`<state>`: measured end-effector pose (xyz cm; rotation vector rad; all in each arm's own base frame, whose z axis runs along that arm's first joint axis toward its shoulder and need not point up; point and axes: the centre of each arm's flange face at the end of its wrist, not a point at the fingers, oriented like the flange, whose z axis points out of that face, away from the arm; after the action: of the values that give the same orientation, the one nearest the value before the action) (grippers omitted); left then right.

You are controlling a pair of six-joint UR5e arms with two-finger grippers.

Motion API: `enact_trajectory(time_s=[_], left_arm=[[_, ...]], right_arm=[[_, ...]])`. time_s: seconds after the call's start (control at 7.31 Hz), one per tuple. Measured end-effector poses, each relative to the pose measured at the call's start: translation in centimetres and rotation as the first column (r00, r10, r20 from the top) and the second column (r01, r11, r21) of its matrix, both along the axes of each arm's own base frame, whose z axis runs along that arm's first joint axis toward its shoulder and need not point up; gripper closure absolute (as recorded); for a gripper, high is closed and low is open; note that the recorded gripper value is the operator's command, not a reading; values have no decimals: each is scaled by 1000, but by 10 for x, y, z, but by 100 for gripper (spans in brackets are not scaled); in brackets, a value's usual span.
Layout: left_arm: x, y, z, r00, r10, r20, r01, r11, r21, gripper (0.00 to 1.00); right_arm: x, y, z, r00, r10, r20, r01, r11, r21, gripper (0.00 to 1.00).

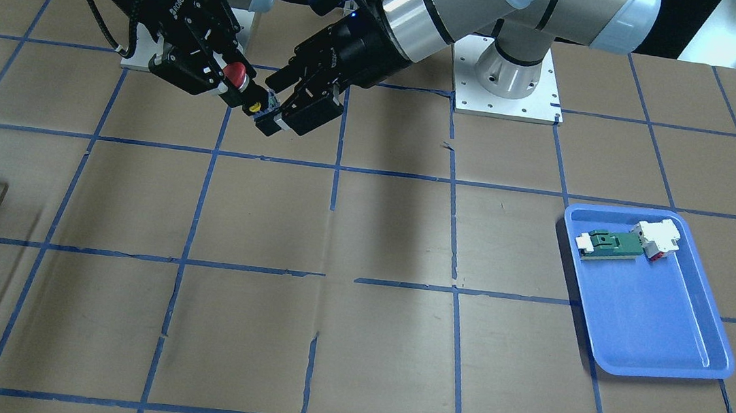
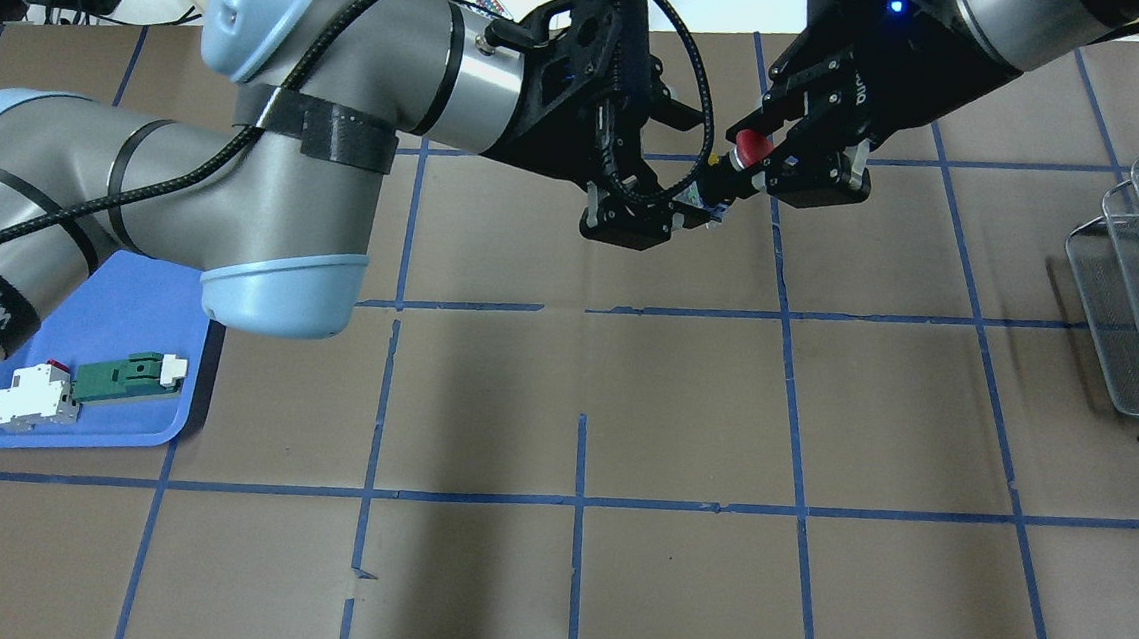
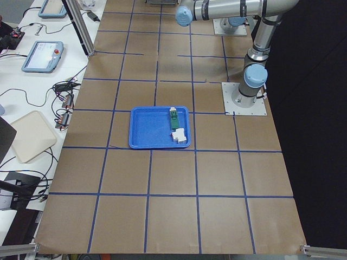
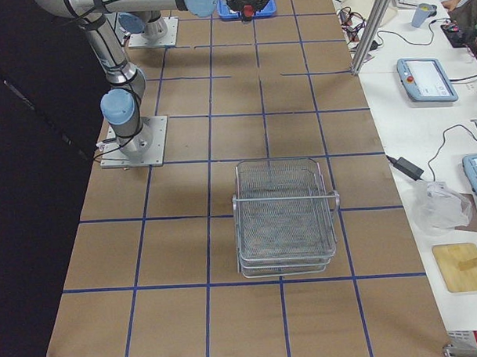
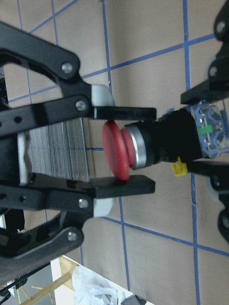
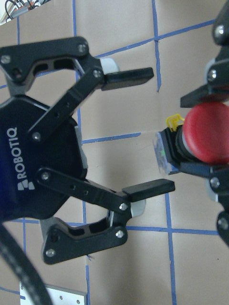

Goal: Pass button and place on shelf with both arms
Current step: 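Open the left gripper and pull the button away with the right gripper, then carry the button over the wire mesh basket with the right gripper while the left withdraws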

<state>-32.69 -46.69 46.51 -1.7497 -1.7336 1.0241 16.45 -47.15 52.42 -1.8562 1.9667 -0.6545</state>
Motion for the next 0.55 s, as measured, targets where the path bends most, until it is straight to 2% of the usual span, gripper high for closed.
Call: enact_trajectory(time_s=[0.14, 0.27, 0.41, 0.55], left_arm=[[4, -1, 4, 999, 47, -7, -47, 998, 35, 0], [14, -6, 5, 994, 111, 10, -112, 990, 83, 0], [28, -15, 5, 982, 182, 44, -186, 974, 133, 0], [41, -23, 1, 968, 234, 86, -245, 955, 165, 0]], right_arm=[[-3, -3, -2, 1000, -5, -5, 5, 1000, 4, 100], [-15, -7, -7, 999, -24, -44, 24, 1000, 8, 100], [-38, -13, -12, 990, -60, -128, 61, 998, 10, 100], [-74, -23, -20, 968, -99, -229, 104, 994, 11, 100]])
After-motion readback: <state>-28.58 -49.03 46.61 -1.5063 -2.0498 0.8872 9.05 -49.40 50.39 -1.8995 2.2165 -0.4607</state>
